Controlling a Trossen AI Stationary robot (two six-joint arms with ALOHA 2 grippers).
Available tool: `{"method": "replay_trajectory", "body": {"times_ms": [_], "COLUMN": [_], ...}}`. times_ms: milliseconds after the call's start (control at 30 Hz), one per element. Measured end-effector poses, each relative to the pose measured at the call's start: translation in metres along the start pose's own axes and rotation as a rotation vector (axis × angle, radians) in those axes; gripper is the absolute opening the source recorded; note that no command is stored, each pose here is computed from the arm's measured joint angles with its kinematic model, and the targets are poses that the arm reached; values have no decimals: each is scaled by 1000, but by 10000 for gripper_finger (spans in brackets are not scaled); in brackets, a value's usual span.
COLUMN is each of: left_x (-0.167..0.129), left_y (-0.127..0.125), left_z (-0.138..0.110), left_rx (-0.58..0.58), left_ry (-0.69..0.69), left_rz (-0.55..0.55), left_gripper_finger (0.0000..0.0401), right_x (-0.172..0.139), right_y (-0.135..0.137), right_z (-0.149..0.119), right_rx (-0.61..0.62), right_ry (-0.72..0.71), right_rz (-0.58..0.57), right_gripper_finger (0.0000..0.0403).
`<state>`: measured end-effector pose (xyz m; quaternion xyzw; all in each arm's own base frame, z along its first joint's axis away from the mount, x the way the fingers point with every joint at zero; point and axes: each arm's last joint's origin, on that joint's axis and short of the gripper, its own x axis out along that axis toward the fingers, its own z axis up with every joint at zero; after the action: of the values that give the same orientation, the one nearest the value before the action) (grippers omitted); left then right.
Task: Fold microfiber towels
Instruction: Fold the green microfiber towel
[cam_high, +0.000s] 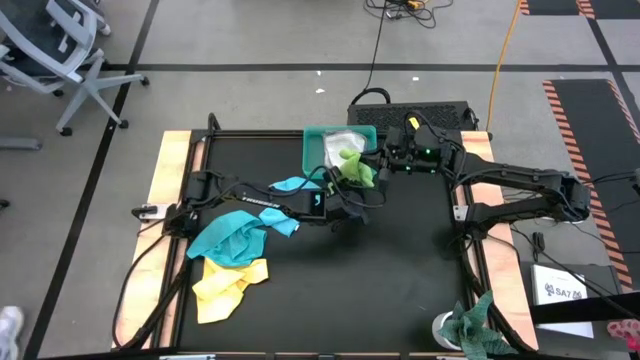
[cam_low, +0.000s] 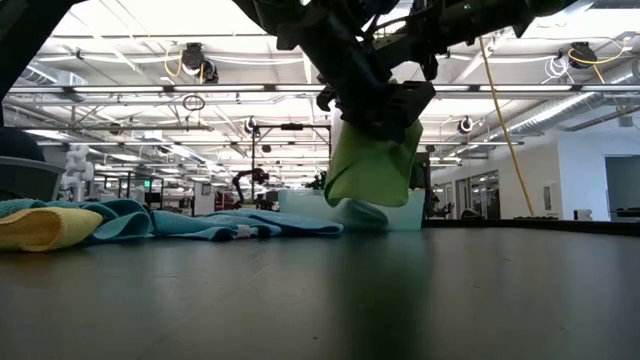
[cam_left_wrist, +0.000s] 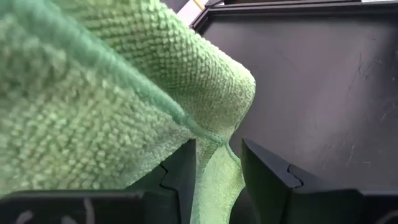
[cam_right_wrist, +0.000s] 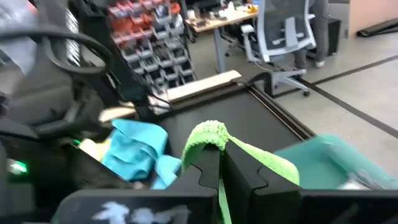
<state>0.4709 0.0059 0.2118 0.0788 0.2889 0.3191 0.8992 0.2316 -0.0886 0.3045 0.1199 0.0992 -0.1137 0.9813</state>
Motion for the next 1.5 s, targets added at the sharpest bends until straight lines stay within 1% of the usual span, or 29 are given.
{"method": "replay_trajectory", "body": {"times_ms": [167,433,600,667,833,1000,1100,1200,1300,1500], "left_x": [-5,-12,-13,-14,-14,-14,-14,-13,-13,-12], "left_y": [-7,-15,-16,-17,-17,-17,-16,-14,-13,-12], "left_z": [0,-2,-4,-5,-8,-8,-8,-8,-8,-7], "left_rx": [-30,-45,-46,-44,-43,-40,-41,-41,-40,-43], "left_ry": [-4,1,18,19,44,50,49,44,40,40], "left_rz": [-30,-50,-50,-51,-49,-43,-34,-6,18,20], "left_gripper_finger": [129,129,129,129,129,129,129,129,129,129], "right_x": [-1,-1,-1,-1,-1,-1,-1,-1,0,1], "right_y": [-6,-8,-8,-8,-9,-8,-8,-5,-1,4], "right_z": [-5,-5,-6,-6,-1,5,5,5,4,6], "right_rx": [-1,-20,-23,-21,-11,-6,29,66,68,60], "right_ry": [55,59,66,63,7,-54,-56,-54,-50,-76], "right_rz": [-51,-57,-58,-60,-122,-110,-107,-78,-59,-33], "right_gripper_finger": [0,0,0,0,0,0,0,0,0,0]}}
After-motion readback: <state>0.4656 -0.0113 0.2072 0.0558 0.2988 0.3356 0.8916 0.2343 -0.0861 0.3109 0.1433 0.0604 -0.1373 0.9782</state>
